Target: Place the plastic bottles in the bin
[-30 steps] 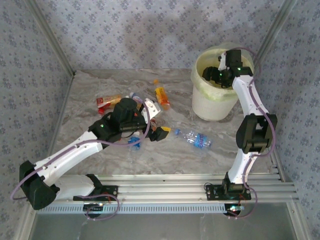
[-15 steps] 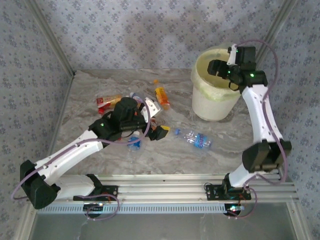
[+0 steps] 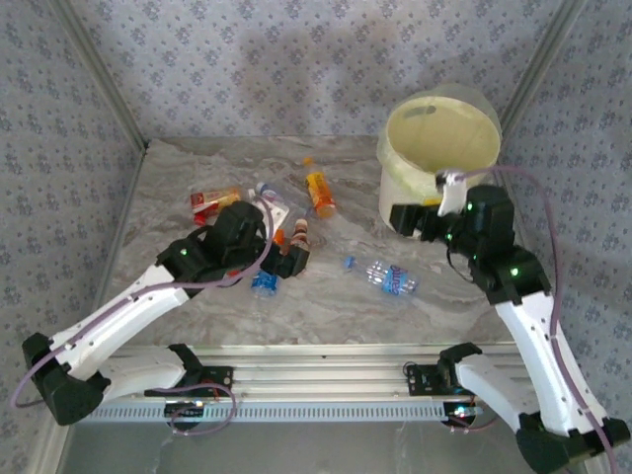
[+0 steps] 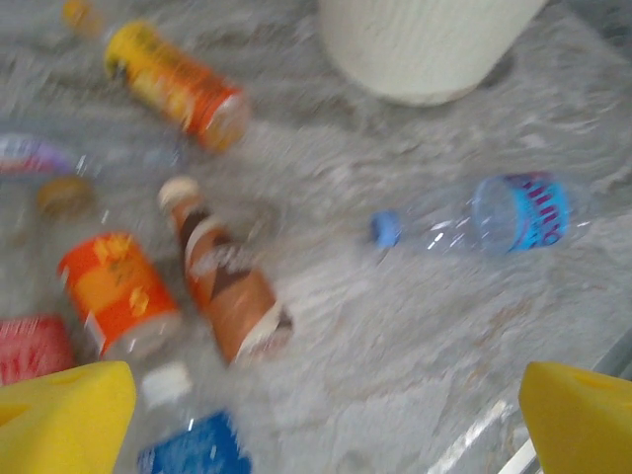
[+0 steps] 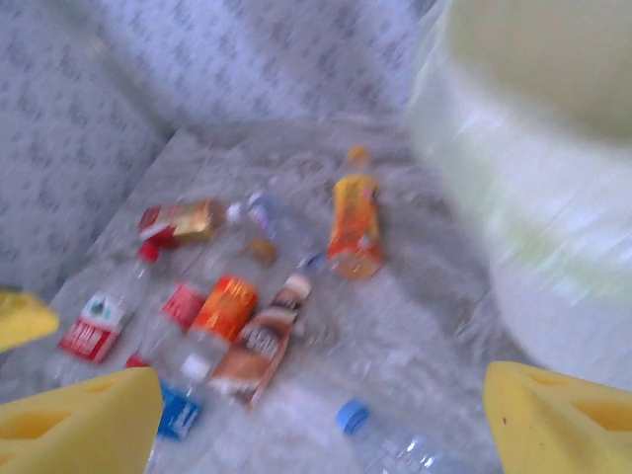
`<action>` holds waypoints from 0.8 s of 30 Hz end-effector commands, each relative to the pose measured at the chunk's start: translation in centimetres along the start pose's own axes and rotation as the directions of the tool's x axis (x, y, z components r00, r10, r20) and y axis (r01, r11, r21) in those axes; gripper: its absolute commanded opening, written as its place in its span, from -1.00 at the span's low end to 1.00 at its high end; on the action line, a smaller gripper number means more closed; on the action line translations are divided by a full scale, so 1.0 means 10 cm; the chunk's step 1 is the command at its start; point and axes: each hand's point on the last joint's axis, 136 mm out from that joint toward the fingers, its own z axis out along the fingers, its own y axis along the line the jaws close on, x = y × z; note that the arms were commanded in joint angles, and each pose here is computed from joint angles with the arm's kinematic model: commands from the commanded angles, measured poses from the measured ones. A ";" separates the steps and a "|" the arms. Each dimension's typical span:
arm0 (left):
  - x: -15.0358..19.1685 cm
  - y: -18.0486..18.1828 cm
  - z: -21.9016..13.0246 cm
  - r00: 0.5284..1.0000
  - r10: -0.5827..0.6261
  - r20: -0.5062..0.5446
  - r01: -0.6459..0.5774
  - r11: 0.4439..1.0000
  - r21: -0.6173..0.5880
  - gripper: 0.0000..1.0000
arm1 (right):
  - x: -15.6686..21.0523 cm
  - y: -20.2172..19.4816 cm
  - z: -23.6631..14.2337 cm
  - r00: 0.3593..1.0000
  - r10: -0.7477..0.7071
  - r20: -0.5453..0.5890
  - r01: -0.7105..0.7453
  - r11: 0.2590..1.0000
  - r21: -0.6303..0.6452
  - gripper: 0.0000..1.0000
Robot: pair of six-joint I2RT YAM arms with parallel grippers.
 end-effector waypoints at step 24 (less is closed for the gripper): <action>1.82 0.55 0.61 0.775 -0.397 -0.492 0.303 0.916 -0.262 0.77 | 1.59 1.00 0.43 0.953 -0.067 -0.296 -0.004 0.972 -0.234 0.78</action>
